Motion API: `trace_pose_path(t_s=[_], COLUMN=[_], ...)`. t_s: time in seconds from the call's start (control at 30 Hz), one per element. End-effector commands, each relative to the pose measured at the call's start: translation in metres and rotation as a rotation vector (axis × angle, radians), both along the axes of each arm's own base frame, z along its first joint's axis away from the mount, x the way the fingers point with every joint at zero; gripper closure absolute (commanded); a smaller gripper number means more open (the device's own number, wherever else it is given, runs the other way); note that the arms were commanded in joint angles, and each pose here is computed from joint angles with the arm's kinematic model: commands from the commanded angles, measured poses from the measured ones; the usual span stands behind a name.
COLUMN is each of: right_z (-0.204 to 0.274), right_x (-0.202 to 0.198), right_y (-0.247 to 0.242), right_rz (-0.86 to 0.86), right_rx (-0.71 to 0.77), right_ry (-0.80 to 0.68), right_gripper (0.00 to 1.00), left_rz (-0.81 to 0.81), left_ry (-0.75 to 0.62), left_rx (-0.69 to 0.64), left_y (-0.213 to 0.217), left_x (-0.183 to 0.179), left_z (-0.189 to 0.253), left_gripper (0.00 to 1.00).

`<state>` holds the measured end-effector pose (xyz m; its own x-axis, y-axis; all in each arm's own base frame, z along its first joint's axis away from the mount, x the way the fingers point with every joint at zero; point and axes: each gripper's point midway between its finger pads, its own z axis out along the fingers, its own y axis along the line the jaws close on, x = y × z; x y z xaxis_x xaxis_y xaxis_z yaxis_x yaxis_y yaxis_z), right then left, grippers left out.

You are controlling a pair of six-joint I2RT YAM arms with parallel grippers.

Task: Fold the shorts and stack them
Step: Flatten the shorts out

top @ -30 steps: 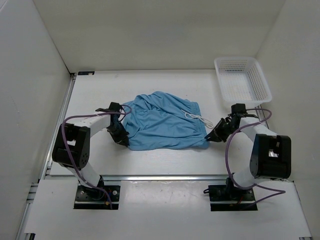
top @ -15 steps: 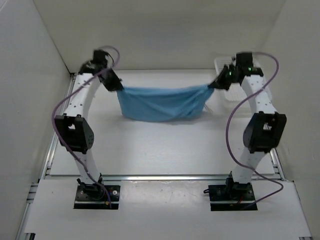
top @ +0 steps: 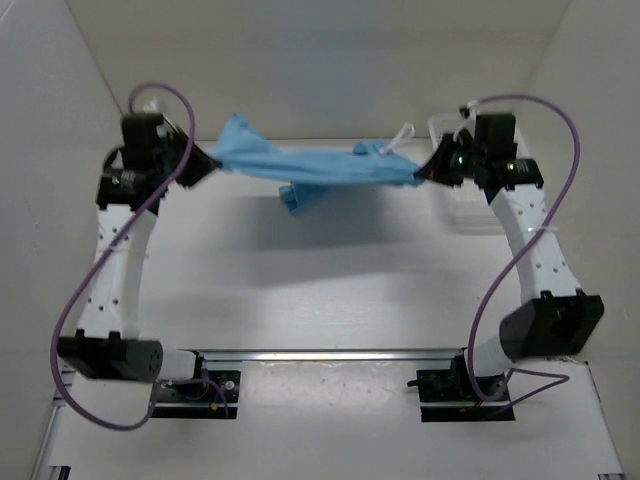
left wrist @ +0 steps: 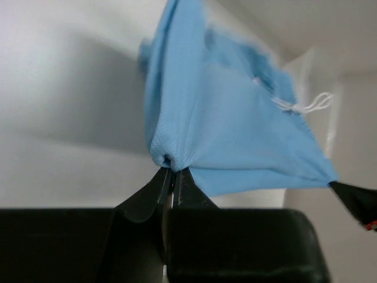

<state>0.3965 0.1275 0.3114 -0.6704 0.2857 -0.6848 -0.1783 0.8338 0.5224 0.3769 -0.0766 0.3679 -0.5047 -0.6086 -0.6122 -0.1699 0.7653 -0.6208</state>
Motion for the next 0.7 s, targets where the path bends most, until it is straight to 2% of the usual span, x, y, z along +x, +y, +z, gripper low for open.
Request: trace_pose_path(t_s=[0.0, 0.03, 0.07, 0.1, 0.13, 0.17, 0.23, 0.27, 0.33, 0.37, 0.4, 0.43, 0.47, 0.5, 0.53, 0.6, 0.63, 0.67], right_z=[-0.07, -0.102, -0.119, -0.132, -0.147, -0.152, -0.151, -0.151, -0.159, -0.16, -0.168, -0.172, -0.185, -0.19, -0.195, -0.213, -0.213, -0.224], right_x=[-0.039, -0.062, -0.078, -0.089, -0.106, -0.111, -0.117, -0.117, -0.122, -0.126, -0.131, -0.134, -0.143, -0.147, -0.15, -0.162, -0.167, -0.176], right_y=[-0.039, -0.054, -0.062, -0.069, -0.076, -0.085, -0.084, -0.083, -0.083, -0.081, -0.078, -0.078, -0.066, -0.061, -0.055, -0.036, -0.022, -0.017], right_rz=[-0.13, -0.202, -0.242, -0.282, -0.322, -0.391, -0.417, -0.433, -0.451, -0.439, -0.445, -0.448, -0.413, -0.402, -0.381, -0.344, -0.295, -0.289], right_rx=[-0.154, -0.205, -0.224, -0.243, -0.255, -0.23, -0.193, -0.176, -0.167, -0.151, -0.139, -0.118, -0.071, -0.028, 0.024, 0.127, 0.202, 0.233], right_ry=[0.115, 0.18, 0.233, 0.267, 0.303, 0.332, 0.343, 0.349, 0.395, 0.417, 0.461, 0.481, 0.546, 0.574, 0.598, 0.665, 0.69, 0.731], right_gripper=[1.0, 0.85, 0.7, 0.57, 0.33, 0.29, 0.22, 0.22, 0.32, 0.56, 0.68, 0.8, 0.96, 1.0, 1.0, 1.0, 0.96, 0.82], left_rz=[-0.042, -0.048, -0.067, -0.091, -0.104, -0.111, -0.097, -0.089, -0.079, -0.079, -0.078, -0.071, -0.06, -0.05, -0.031, -0.03, -0.05, -0.067], left_ry=[0.278, 0.325, 0.347, 0.478, 0.517, 0.531, 0.553, 0.543, 0.547, 0.557, 0.576, 0.586, 0.621, 0.652, 0.69, 0.745, 0.757, 0.761], left_rx=[0.029, 0.026, 0.02, -0.01, -0.022, -0.029, -0.014, -0.006, 0.004, 0.005, 0.006, 0.014, 0.028, 0.041, 0.043, 0.031, 0.006, 0.002], left_y=[-0.008, -0.011, -0.014, -0.018, -0.02, -0.021, -0.017, -0.015, -0.013, -0.013, -0.013, -0.012, -0.009, -0.006, -0.004, -0.006, -0.012, -0.016], left_x=[-0.063, -0.079, -0.099, -0.127, -0.14, -0.149, -0.155, -0.152, -0.15, -0.15, -0.149, -0.149, -0.154, -0.156, -0.161, -0.166, -0.166, -0.165], left_z=[-0.116, -0.139, -0.153, -0.199, -0.213, -0.22, -0.231, -0.228, -0.223, -0.225, -0.229, -0.232, -0.241, -0.25, -0.26, -0.278, -0.281, -0.283], left_gripper=[0.9, 0.85, 0.71, 0.54, 0.34, 0.04, 0.01, 0.01, 0.12, 0.22, 0.34, 0.59, 0.67, 0.72, 0.7, 0.51, 0.25, 0.14])
